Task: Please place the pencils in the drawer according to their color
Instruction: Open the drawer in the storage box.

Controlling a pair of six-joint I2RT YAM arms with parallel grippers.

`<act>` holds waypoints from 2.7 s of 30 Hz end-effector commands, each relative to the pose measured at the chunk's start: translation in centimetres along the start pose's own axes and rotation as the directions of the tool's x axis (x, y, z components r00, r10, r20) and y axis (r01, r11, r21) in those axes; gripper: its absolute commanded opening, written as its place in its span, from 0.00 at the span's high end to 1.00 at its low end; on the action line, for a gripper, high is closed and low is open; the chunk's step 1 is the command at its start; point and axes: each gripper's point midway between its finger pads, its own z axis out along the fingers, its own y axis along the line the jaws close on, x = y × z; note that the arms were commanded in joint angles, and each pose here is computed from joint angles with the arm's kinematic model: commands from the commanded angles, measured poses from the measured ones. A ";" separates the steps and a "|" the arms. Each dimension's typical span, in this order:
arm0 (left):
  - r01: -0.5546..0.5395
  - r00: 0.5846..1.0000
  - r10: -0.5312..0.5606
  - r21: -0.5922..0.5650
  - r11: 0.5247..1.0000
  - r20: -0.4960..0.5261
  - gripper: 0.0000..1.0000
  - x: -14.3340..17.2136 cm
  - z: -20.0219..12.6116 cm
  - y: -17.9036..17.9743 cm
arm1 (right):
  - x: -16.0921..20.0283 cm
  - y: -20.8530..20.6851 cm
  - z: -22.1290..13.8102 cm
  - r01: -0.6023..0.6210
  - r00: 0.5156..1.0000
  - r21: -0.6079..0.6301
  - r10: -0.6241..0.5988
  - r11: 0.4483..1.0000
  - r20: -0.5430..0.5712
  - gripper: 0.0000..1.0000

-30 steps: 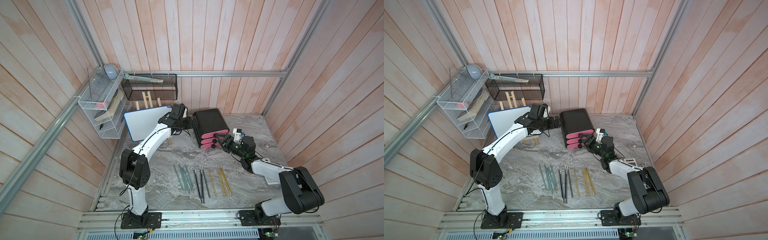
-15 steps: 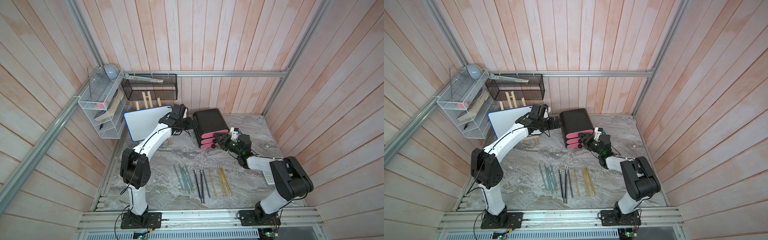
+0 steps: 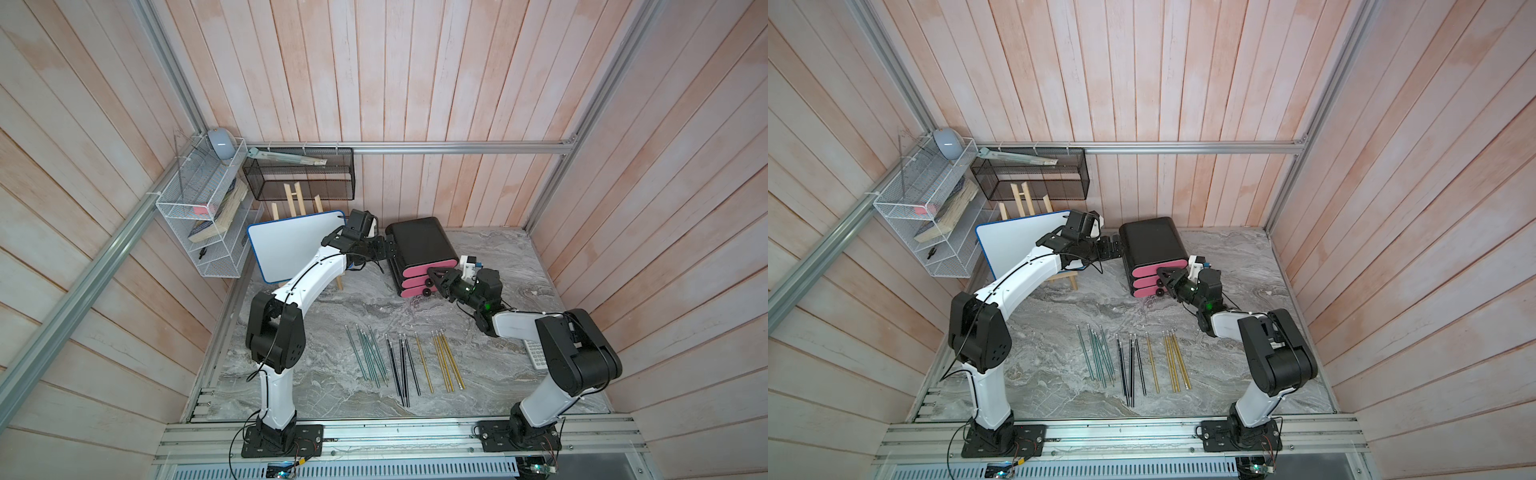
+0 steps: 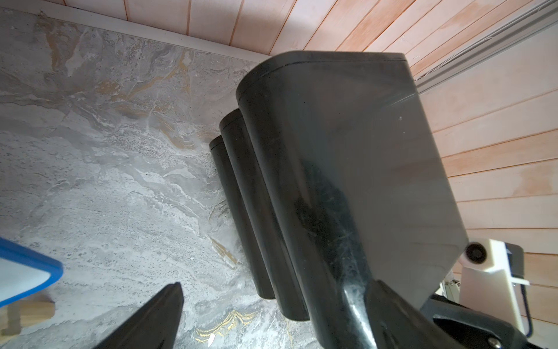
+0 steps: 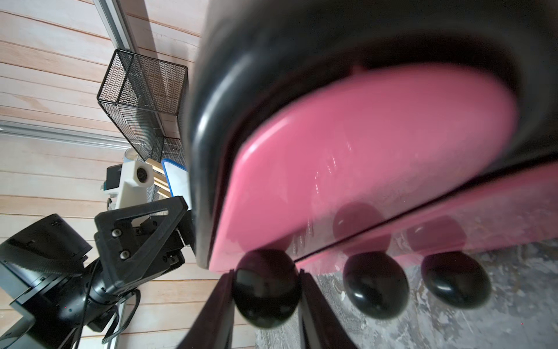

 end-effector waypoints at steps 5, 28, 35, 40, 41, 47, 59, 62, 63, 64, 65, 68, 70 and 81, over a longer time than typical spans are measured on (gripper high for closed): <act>0.001 1.000 -0.001 0.037 0.999 0.020 0.00 -1.0 0.7 -0.9 | 1.3 1.5 -2.4 0.026 1.000 -0.039 -0.027 0.999 -0.016 0.81; 0.010 1.000 -0.011 0.064 0.998 0.018 0.00 -0.8 0.4 -1.4 | 5.5 0.0 -8.2 0.024 0.998 0.060 -0.020 0.998 -0.063 0.80; 0.009 1.000 -0.011 0.067 0.998 0.020 0.00 -0.6 0.1 -1.4 | 6.9 -1.8 -9.3 0.009 0.996 0.113 0.001 0.994 -0.092 0.77; 0.013 1.000 -0.014 0.068 0.998 0.021 0.00 -0.3 -0.2 -1.4 | 7.3 -2.3 -9.5 0.008 0.995 0.129 0.006 0.992 -0.104 0.76; 0.013 1.000 -0.015 0.072 0.997 0.024 0.00 -0.4 -0.3 -1.5 | 7.3 -2.3 -9.6 0.011 0.995 0.132 0.003 0.991 -0.104 0.75; 0.014 0.999 -0.017 0.080 0.997 0.029 0.00 -0.4 -0.8 -1.7 | 7.1 -2.8 -9.5 0.017 0.995 0.152 -0.002 0.988 -0.097 0.65; 0.019 0.999 -0.024 0.105 0.994 0.049 0.00 -0.3 -2.5 -2.3 | 6.2 -2.6 -9.5 0.055 0.996 0.188 -0.039 0.981 -0.084 0.30; 0.021 0.999 -0.026 0.106 0.994 0.047 0.00 -0.1 -2.6 -2.3 | 6.0 -2.7 -9.5 0.051 0.996 0.191 -0.036 0.980 -0.081 0.28; 0.020 0.999 -0.025 0.105 0.994 0.047 0.00 0.0 -2.7 -2.3 | 5.9 -2.6 -9.5 0.053 0.996 0.190 -0.038 0.980 -0.080 0.28; 0.021 0.999 -0.026 0.105 0.994 0.045 0.00 0.1 -2.7 -2.2 | 5.8 -2.6 -9.4 0.055 0.996 0.188 -0.040 0.981 -0.080 0.27; 0.023 0.999 -0.028 0.106 0.994 0.045 0.00 0.1 -2.7 -2.2 | 5.7 -2.5 -9.4 0.054 0.996 0.188 -0.040 0.981 -0.078 0.27; 0.024 0.999 -0.029 0.105 0.994 0.044 0.00 0.4 -2.7 -2.1 | 5.4 -2.3 -9.1 0.059 0.996 0.186 -0.045 0.981 -0.078 0.26; 0.025 0.999 -0.029 0.105 0.994 0.041 0.00 0.6 -2.7 -2.0 | 5.2 -2.1 -9.0 0.061 0.996 0.182 -0.048 0.981 -0.075 0.24; 0.029 0.999 -0.032 0.105 0.994 0.035 0.00 1.3 -3.3 -1.9 | 5.3 -2.2 -9.4 0.068 0.995 0.194 -0.053 0.979 -0.081 0.11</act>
